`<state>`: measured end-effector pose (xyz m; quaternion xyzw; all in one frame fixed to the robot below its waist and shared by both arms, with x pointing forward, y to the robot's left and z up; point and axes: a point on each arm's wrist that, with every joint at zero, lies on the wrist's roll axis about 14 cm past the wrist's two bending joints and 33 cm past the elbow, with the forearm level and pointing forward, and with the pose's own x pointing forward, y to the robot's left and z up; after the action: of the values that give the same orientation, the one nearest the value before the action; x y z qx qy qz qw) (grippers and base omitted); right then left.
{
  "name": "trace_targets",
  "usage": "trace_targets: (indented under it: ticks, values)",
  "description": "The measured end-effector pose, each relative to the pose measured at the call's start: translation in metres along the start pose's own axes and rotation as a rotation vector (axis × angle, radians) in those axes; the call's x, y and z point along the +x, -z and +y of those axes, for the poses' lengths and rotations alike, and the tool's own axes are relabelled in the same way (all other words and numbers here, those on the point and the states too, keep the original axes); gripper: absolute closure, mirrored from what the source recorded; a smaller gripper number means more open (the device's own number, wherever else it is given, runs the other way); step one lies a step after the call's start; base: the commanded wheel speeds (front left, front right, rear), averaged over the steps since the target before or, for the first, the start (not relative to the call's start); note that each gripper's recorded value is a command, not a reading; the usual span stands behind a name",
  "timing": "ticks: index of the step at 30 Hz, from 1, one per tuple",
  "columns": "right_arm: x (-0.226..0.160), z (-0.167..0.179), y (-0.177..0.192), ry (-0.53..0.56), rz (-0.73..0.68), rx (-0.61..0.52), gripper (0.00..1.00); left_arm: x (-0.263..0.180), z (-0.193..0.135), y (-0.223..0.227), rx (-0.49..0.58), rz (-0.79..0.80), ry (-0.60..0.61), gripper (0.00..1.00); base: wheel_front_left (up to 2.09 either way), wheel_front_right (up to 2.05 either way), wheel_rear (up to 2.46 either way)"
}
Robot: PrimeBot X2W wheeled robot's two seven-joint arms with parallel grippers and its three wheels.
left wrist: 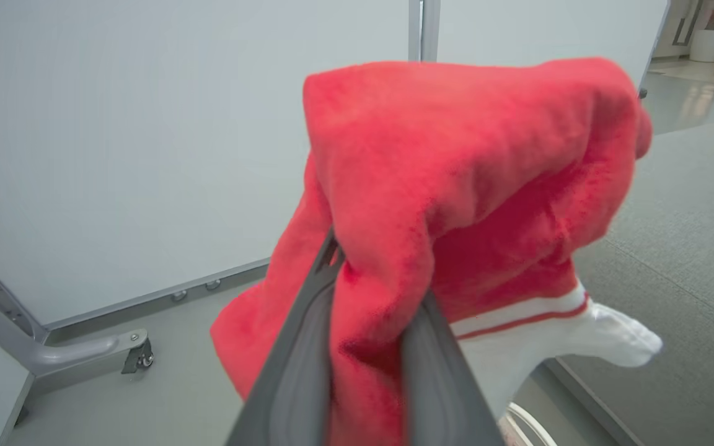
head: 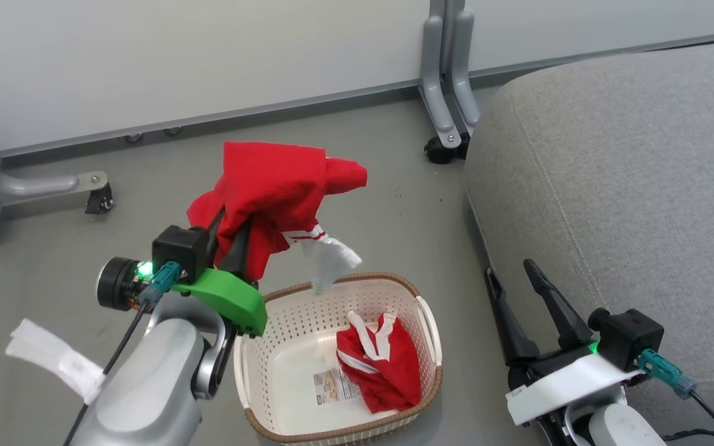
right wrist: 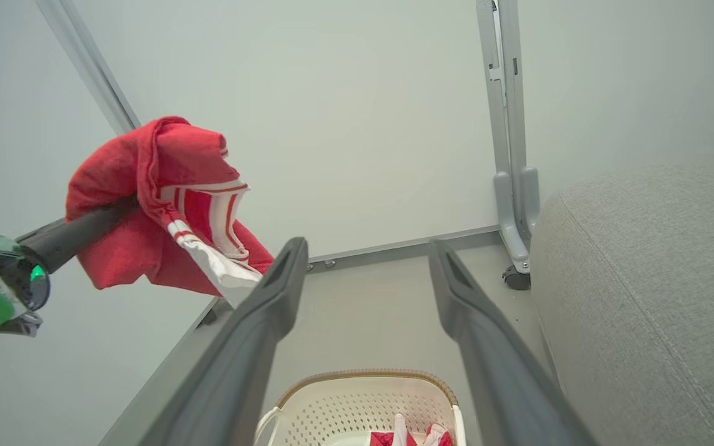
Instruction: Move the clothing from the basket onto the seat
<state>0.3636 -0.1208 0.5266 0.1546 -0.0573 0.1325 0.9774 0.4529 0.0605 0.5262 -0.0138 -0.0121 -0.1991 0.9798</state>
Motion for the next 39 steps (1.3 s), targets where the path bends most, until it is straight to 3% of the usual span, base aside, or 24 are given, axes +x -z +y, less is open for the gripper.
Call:
trace_targets:
  ticks: [6,18,26,39]
  values:
    - [-0.004,0.011,-0.01,-0.03,-0.028,-0.006,0.0,-0.03,0.007,-0.056,-0.029,-0.21,-0.053,1.0,0.0,0.0,0.0]
    - [-0.01,0.016,-0.009,-0.03,-0.031,0.008,0.0,-0.064,0.005,-0.105,-0.051,-0.414,-0.068,1.0,0.0,0.0,0.0]
    - [-0.011,0.016,-0.01,-0.028,-0.036,0.006,0.0,-0.064,-0.014,-0.111,-0.036,-0.438,-0.008,1.0,0.0,0.0,0.0]
    - [-0.011,0.02,-0.008,-0.033,-0.033,0.01,0.0,-0.062,-0.08,-0.112,-0.188,-0.433,0.23,1.0,0.0,0.0,0.0]
